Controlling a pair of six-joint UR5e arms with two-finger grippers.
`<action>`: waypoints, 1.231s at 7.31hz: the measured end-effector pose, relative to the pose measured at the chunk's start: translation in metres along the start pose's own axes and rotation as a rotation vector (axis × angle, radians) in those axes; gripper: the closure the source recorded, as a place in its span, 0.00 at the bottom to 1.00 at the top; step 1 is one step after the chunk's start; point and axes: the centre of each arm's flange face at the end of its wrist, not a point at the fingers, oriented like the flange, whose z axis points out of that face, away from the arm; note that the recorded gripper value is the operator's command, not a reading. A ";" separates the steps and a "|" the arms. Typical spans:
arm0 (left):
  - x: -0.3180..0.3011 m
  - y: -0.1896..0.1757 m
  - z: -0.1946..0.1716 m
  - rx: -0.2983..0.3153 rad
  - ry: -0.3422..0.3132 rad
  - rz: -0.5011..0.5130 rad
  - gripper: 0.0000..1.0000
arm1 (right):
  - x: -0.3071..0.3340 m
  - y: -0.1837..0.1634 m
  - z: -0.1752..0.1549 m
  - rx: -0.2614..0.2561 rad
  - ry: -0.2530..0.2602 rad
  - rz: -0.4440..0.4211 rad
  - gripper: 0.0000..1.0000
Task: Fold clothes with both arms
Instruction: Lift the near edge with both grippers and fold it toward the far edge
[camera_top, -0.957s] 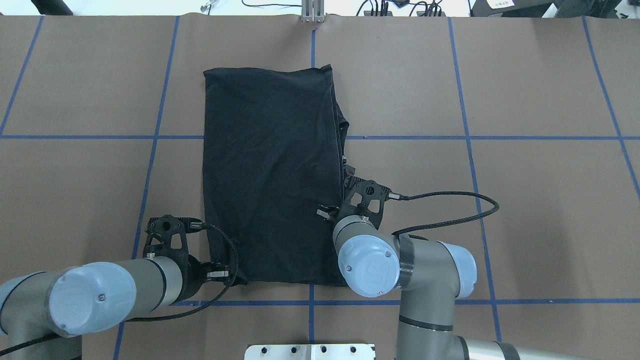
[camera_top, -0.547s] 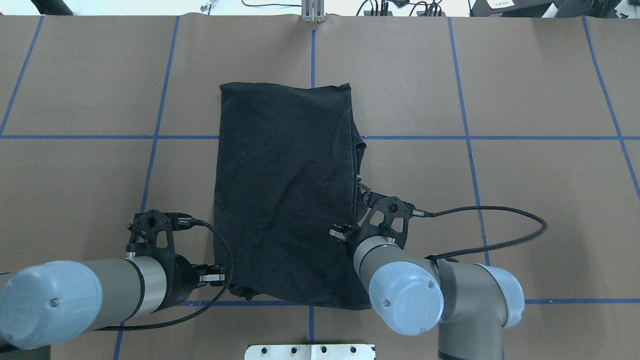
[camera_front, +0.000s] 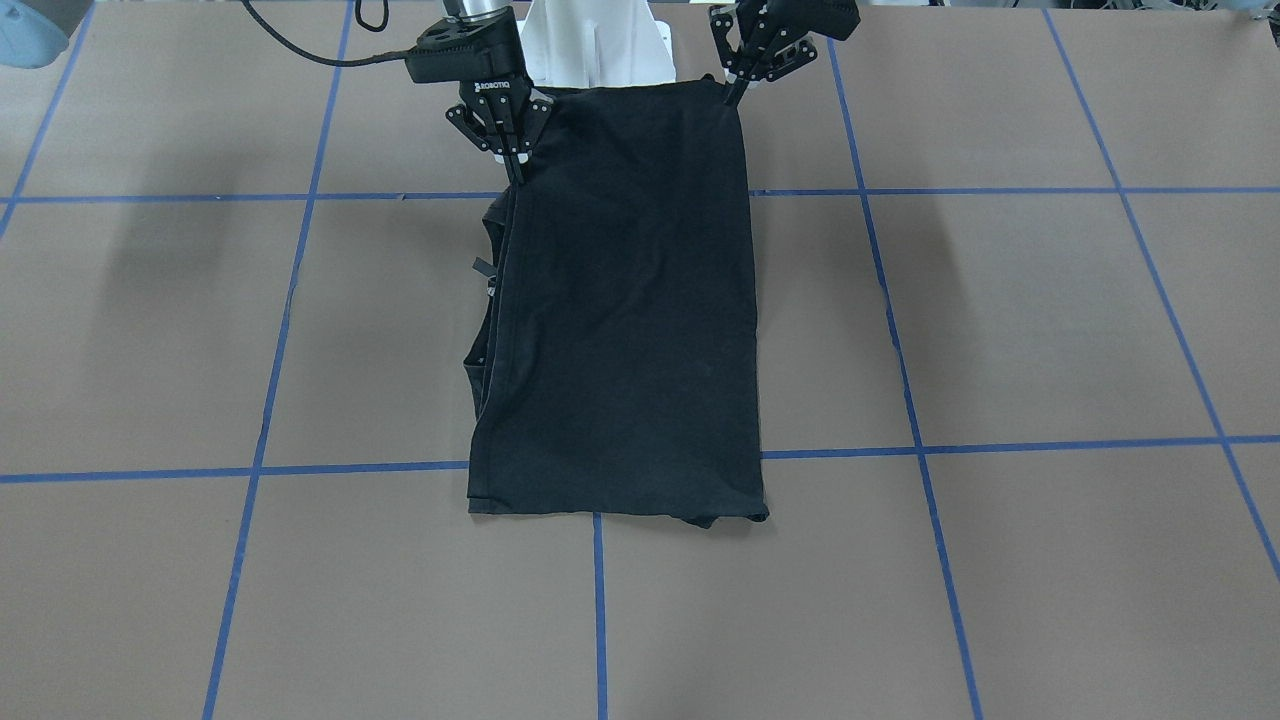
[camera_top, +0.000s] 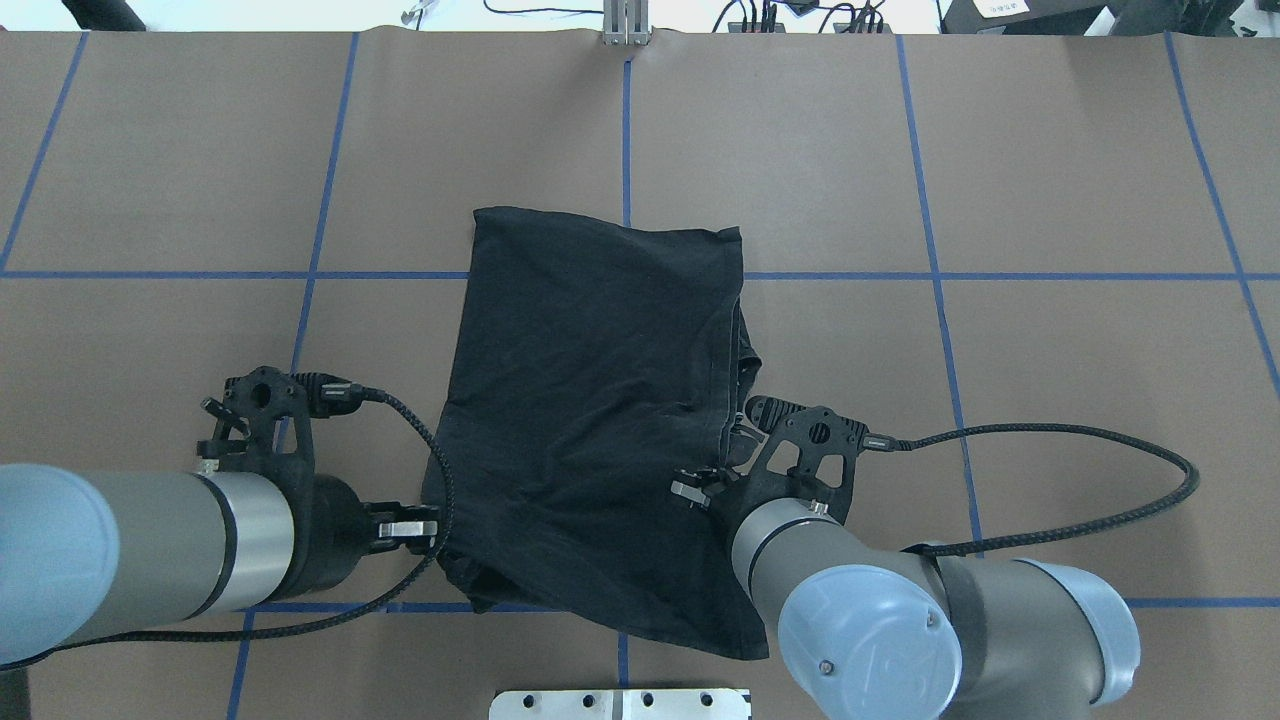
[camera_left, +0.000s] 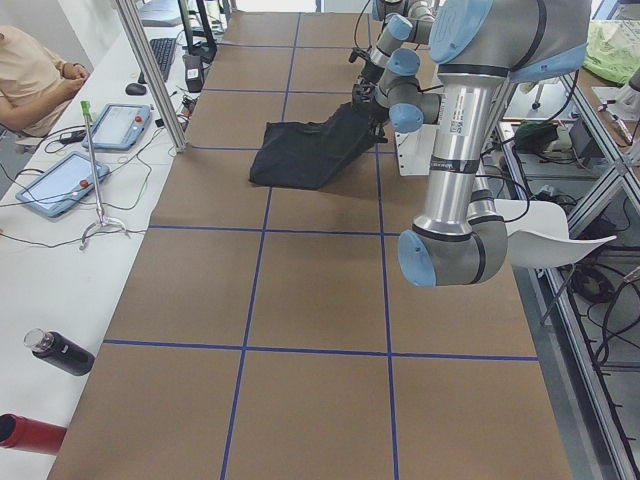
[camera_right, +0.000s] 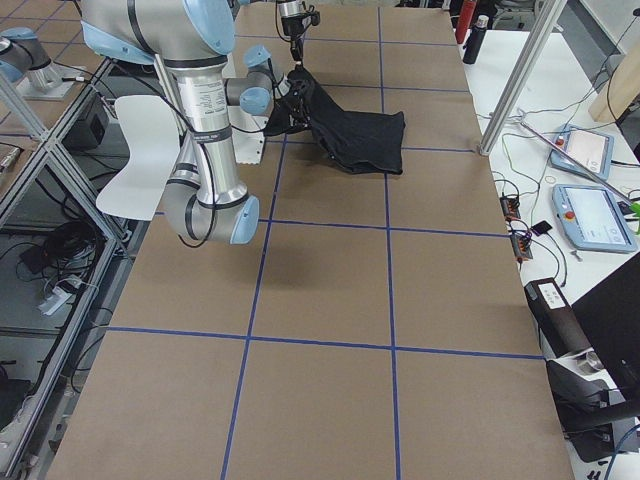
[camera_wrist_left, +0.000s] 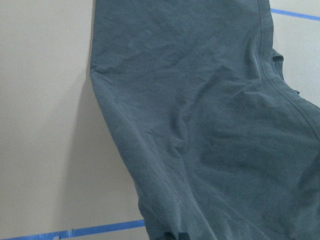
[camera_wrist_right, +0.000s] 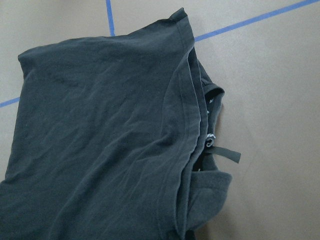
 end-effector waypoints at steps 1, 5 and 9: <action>0.007 -0.020 0.012 0.032 -0.013 0.008 1.00 | -0.004 -0.014 0.011 0.027 0.014 0.012 1.00; -0.004 -0.114 0.031 0.156 -0.101 0.058 1.00 | -0.018 -0.069 0.051 0.120 0.071 0.033 1.00; -0.005 -0.199 0.056 0.209 -0.181 0.067 1.00 | -0.039 -0.090 0.091 0.161 0.129 0.030 1.00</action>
